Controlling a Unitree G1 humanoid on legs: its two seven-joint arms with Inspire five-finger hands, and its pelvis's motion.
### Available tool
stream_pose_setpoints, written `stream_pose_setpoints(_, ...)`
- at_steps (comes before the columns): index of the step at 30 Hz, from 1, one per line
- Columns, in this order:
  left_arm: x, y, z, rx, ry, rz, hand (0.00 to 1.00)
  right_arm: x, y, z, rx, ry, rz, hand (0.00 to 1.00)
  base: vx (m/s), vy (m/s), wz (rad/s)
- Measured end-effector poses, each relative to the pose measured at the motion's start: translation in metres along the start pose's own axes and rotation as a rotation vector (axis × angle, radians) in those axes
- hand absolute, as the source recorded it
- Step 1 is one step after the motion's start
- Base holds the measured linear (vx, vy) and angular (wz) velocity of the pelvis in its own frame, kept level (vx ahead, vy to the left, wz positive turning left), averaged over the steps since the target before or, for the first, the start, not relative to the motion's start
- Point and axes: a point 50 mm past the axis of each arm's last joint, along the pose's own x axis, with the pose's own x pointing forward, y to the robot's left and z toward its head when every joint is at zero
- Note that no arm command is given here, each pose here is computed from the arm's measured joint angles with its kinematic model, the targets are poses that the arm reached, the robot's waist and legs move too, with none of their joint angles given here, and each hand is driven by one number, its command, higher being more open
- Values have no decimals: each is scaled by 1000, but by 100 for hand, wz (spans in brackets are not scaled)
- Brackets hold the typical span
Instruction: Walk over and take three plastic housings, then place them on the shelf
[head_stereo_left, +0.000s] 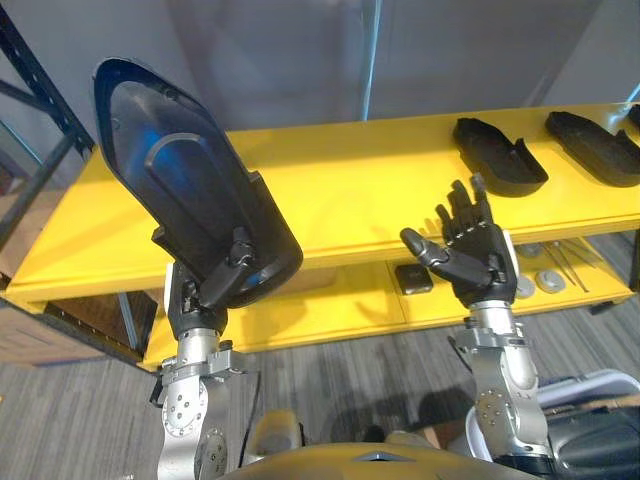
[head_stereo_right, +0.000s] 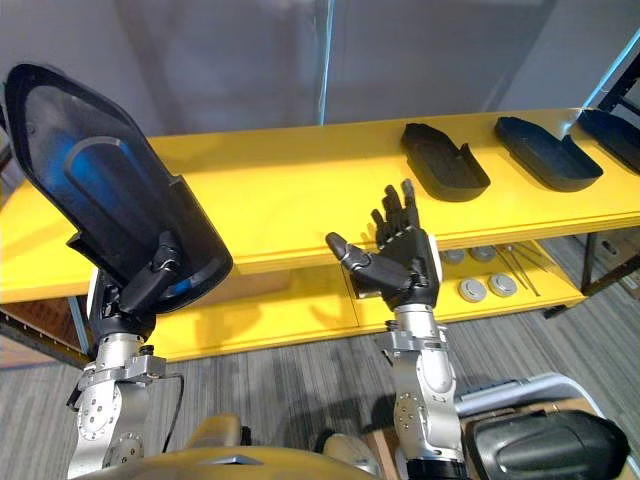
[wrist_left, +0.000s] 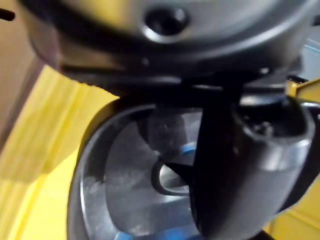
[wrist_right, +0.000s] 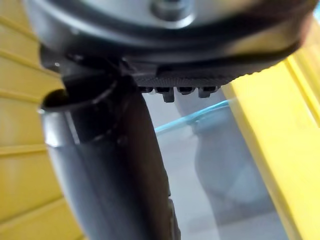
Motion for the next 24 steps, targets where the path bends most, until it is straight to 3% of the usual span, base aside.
stream_pose_setpoints(5, 15, -18, 9, 1, -81, -117, 0, 3, -18, 15, -79, -34, -19, 100, 247, 172, -30)
stream_pose_setpoints(9, 33, -34, 20, 50, -122, -293, 0, 8, -6, 12, -31, -47, -4, 100, 198, 158, -28)
stream_pose_setpoints(20, 45, -82, -12, 63, 164, -525, 0, 5, 43, 2, 105, -25, 135, 100, 9, 19, -18)
stream_pose_setpoints(24, 74, -85, -41, 144, 311, -433, 0, 1, 53, -5, 130, 15, 168, 100, -41, 6, -21)
